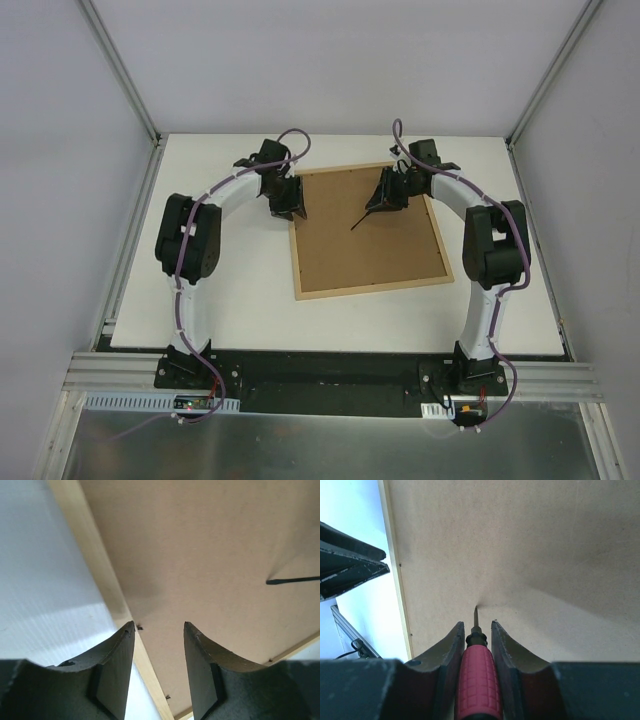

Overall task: Take the photo out of the frame
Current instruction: Adjust the photo frame at the center of the board.

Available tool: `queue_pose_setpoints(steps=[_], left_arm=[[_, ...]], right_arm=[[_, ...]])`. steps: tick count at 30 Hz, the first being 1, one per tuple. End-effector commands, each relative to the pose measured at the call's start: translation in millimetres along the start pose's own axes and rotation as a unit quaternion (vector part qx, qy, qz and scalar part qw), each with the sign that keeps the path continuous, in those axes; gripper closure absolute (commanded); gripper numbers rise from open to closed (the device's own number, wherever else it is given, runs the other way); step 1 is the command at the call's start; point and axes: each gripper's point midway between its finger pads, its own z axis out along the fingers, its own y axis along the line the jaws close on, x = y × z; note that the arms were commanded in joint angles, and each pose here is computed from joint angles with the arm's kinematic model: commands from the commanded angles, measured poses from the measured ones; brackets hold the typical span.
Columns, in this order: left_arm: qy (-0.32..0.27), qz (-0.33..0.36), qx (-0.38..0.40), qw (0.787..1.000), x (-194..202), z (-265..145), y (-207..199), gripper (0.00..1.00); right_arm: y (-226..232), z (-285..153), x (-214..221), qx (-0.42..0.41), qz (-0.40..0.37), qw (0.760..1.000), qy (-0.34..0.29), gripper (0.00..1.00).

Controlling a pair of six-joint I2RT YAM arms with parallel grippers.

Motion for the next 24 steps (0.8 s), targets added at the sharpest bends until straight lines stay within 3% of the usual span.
queue_pose_setpoints(steps=[1,11,24], left_arm=[[0.005,0.034,-0.05,0.998,3.1,-8.0,-4.9,0.59],[-0.001,0.065,-0.149,0.987,7.4,-20.3,20.8,0.6],[0.048,0.073,-0.162,0.983,25.1,6.6,21.9,0.6]], right_arm=[[-4.2,-2.9,-2.3,0.035,-0.019,0.999,-0.009,1.0],[-2.8,-5.6,0.4,0.038,-0.033,0.999,-0.01,1.0],[-3.4,-0.6,4.4,0.033,-0.029,0.999,-0.003,1.0]])
